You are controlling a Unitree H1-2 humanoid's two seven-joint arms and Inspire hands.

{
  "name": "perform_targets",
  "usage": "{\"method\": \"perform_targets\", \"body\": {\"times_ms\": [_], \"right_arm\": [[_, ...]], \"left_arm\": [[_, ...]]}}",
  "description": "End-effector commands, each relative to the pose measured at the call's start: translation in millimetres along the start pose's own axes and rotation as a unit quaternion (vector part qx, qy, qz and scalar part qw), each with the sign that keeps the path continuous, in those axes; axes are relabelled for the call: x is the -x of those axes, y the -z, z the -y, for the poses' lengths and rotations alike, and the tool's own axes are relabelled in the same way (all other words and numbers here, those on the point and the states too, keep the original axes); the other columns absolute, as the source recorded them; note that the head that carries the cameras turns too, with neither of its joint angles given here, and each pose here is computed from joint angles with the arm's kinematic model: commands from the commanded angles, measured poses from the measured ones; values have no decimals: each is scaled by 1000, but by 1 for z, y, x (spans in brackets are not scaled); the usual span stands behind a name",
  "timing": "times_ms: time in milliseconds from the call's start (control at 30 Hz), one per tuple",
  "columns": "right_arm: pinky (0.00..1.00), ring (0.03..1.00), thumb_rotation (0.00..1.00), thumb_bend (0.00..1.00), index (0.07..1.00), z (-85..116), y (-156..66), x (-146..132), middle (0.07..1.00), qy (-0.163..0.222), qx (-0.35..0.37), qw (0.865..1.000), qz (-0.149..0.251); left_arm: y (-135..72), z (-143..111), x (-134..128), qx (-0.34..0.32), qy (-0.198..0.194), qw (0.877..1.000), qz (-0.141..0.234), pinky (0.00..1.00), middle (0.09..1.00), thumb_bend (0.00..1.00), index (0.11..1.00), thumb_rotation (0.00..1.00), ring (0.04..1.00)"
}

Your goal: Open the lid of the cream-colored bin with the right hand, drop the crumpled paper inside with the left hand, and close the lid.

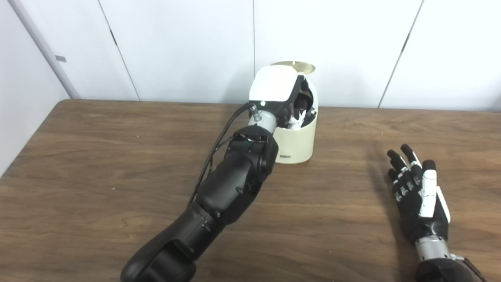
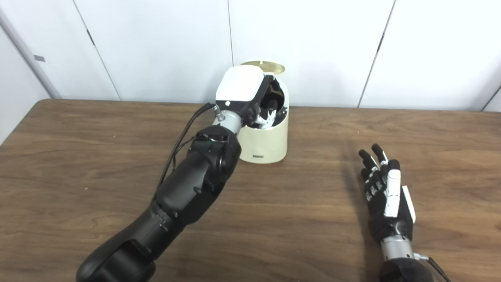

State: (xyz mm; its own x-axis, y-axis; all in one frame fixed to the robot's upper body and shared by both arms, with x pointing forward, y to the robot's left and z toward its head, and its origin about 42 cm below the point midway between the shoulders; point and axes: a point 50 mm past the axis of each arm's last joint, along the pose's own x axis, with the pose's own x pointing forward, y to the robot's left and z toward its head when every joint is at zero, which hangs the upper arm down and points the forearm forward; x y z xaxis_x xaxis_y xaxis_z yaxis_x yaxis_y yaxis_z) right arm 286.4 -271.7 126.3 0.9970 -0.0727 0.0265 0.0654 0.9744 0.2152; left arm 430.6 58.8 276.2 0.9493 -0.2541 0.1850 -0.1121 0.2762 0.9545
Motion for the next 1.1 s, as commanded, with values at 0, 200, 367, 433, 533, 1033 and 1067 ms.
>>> {"method": "perform_targets", "body": {"times_ms": [0, 200, 367, 433, 533, 1033, 1067], "right_arm": [[1000, 979, 1000, 450, 932, 4, 4, 2, 889, 8, 2, 1000, -20], [1000, 978, 1000, 438, 936, 4, 4, 1, 887, 5, -1, 1000, -19], [1000, 979, 1000, 451, 932, 5, 5, 0, 893, 5, -2, 1000, -20], [1000, 980, 1000, 451, 935, 5, 5, 0, 893, 7, -1, 1000, -22], [1000, 985, 1000, 449, 934, 5, 5, 0, 891, 7, 0, 1000, -23], [1000, 978, 1000, 436, 934, 9, 8, -3, 859, 6, 4, 1000, -25], [1000, 979, 1000, 435, 935, 9, 8, -3, 860, 5, 4, 1000, -25]], "left_arm": [[-2, -6, -4, 4, -1, 1000, 1, 496, 688, 900, 666, 67, 637], [-1, -7, -3, 36, 1, 999, -2, 517, 657, 821, 627, 1, 623], [1, -8, -1, 77, -28, 997, 11, 349, 519, 502, 526, 5, 418], [2, -9, 2, 82, -43, 995, 19, 311, 499, 474, 528, 1, 385], [3, -9, 4, 89, -64, 994, 30, 305, 496, 468, 498, 0, 377], [10, -9, 10, 90, -155, 983, 48, 265, 556, 463, 520, 0, 412], [10, -8, 11, 90, -160, 982, 49, 262, 561, 462, 519, 0, 414]]}}
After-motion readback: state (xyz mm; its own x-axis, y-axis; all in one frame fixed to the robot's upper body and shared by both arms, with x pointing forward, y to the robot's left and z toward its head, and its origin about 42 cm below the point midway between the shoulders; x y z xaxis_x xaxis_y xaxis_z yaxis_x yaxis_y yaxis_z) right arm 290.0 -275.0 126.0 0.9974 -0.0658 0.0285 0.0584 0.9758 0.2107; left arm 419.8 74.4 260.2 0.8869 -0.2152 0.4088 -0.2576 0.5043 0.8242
